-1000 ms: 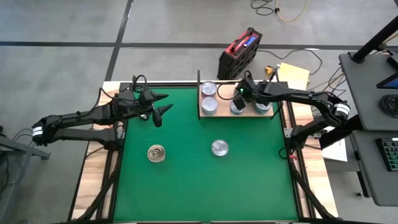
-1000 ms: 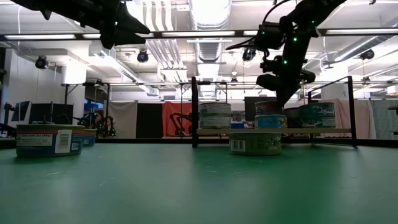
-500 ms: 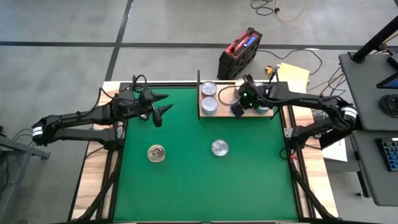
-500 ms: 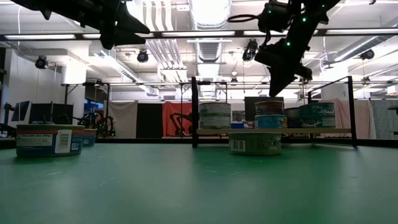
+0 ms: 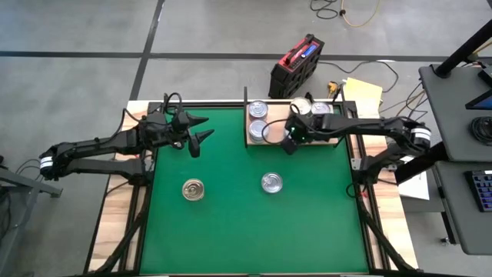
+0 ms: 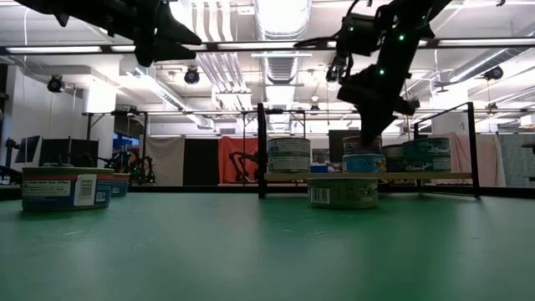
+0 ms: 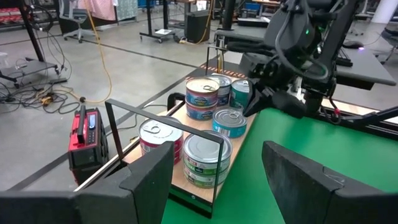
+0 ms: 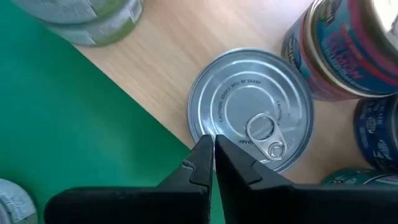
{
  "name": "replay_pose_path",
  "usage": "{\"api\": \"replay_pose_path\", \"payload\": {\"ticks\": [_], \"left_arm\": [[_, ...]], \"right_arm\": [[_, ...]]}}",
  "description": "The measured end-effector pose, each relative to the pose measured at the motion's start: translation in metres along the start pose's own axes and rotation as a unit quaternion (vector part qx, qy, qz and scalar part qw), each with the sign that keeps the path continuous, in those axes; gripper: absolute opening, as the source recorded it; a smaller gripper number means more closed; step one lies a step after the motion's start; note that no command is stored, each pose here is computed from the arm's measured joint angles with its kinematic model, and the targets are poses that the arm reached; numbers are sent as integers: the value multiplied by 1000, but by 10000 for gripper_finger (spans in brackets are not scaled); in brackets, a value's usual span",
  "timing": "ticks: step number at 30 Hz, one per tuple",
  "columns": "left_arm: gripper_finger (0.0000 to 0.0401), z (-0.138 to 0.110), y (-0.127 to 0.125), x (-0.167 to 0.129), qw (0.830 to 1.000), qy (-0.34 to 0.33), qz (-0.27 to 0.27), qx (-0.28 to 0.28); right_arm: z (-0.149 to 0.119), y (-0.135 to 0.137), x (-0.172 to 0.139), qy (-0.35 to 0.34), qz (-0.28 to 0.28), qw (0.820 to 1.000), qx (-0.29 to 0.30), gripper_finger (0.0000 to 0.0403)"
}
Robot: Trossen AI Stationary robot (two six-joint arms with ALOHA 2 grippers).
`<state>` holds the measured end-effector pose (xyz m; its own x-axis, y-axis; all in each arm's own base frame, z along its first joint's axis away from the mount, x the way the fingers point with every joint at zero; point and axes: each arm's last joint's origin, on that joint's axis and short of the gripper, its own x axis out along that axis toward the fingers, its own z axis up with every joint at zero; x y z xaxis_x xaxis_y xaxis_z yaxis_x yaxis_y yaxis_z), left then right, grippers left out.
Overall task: Stack canned seafood by type on shelf
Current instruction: Adjust the tuna cans on the shelf
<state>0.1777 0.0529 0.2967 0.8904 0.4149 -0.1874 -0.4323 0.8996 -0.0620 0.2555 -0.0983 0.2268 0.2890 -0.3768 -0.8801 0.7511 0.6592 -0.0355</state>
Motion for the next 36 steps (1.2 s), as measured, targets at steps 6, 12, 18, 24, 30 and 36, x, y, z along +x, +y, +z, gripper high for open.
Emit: {"api": "replay_pose_path", "payload": {"ticks": [6,12,18,24,30,36], "left_arm": [[229,-1,0,0,1000,3,0,1],[229,-1,0,0,1000,7,1,1],[229,-2,0,0,1000,10,2,2],[229,-2,0,0,1000,10,2,2],[229,-2,0,0,1000,10,2,2],[229,-2,0,0,1000,10,2,2]], "right_arm": [[-2,2,10,17,-8,1000,-9,9],[-3,3,16,25,-25,999,-13,9],[-8,0,16,45,-38,998,-16,9],[-11,-2,15,61,-46,997,-16,9],[-12,-3,14,65,-51,996,-17,9],[-15,-5,13,78,-65,995,-20,9]]}}
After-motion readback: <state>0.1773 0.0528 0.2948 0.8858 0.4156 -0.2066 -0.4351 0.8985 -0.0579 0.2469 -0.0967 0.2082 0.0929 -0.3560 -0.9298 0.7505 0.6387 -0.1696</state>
